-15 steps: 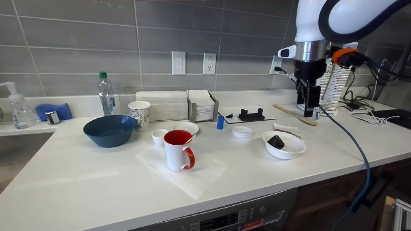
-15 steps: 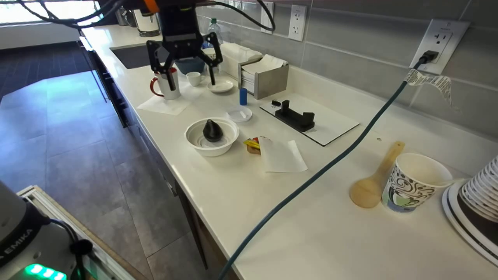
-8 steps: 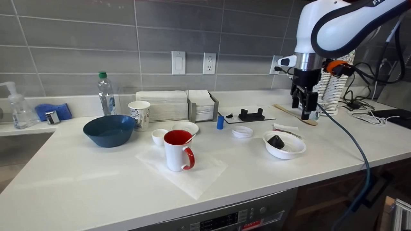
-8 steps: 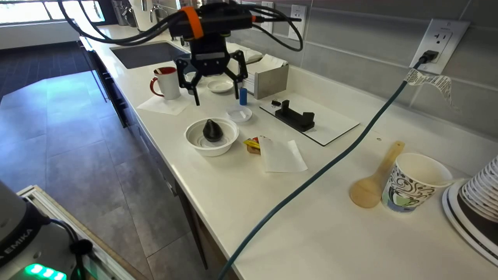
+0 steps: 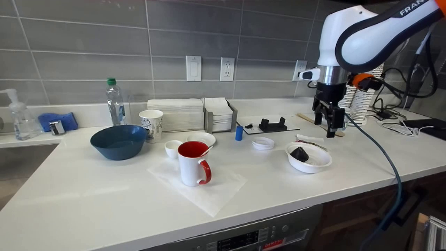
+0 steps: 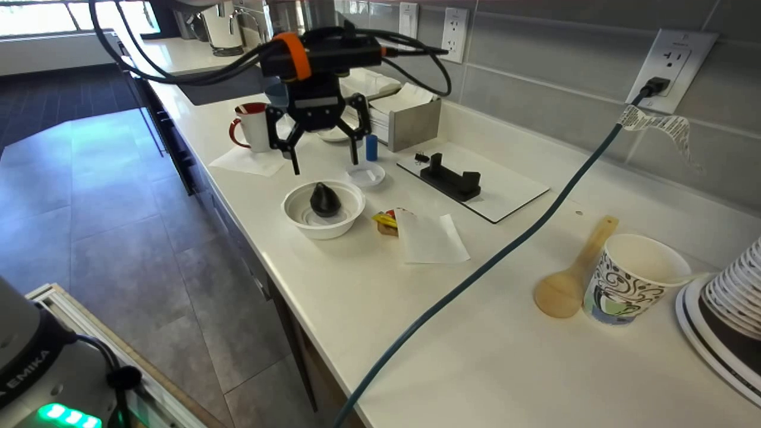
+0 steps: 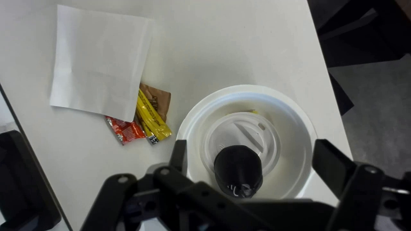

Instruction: Remove the black object and the white lid from the bowl

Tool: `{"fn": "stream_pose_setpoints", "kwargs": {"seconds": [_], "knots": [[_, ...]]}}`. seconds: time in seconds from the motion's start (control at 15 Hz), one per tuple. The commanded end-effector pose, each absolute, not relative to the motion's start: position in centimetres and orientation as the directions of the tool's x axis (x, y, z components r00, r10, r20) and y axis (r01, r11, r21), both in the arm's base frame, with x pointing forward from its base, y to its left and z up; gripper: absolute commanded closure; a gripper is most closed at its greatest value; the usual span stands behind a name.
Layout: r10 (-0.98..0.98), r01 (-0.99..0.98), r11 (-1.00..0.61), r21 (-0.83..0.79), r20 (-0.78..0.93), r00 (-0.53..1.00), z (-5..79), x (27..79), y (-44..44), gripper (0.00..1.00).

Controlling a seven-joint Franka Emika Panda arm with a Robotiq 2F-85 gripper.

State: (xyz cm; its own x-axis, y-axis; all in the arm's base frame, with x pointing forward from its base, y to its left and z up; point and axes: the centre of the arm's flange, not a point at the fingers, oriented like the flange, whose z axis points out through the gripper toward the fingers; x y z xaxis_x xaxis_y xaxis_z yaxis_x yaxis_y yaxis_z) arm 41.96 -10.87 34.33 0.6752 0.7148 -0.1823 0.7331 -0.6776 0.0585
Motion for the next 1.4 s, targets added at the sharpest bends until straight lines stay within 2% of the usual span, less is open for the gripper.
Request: {"fn": "stream_pose_setpoints", "kwargs": {"seconds": [0.0, 0.33, 0.6, 1.0, 1.33], "knots": [[0.754, 0.764, -0.645, 0.034, -0.137, 0.642, 31.6, 41.8, -11.2, 0.0], [0.777, 0.778, -0.629, -0.005, -0.048, 0.628, 29.2, 41.9, -11.6, 0.0], [0.773, 0.773, -0.634, 0.024, 0.008, 0.634, 27.2, 42.7, -11.6, 0.0], [0.781, 0.781, -0.623, -0.037, 0.03, 0.624, 24.4, 42.9, -11.1, 0.0], [0.788, 0.789, -0.614, -0.01, 0.055, 0.614, 23.6, 42.9, -11.0, 0.0]]}}
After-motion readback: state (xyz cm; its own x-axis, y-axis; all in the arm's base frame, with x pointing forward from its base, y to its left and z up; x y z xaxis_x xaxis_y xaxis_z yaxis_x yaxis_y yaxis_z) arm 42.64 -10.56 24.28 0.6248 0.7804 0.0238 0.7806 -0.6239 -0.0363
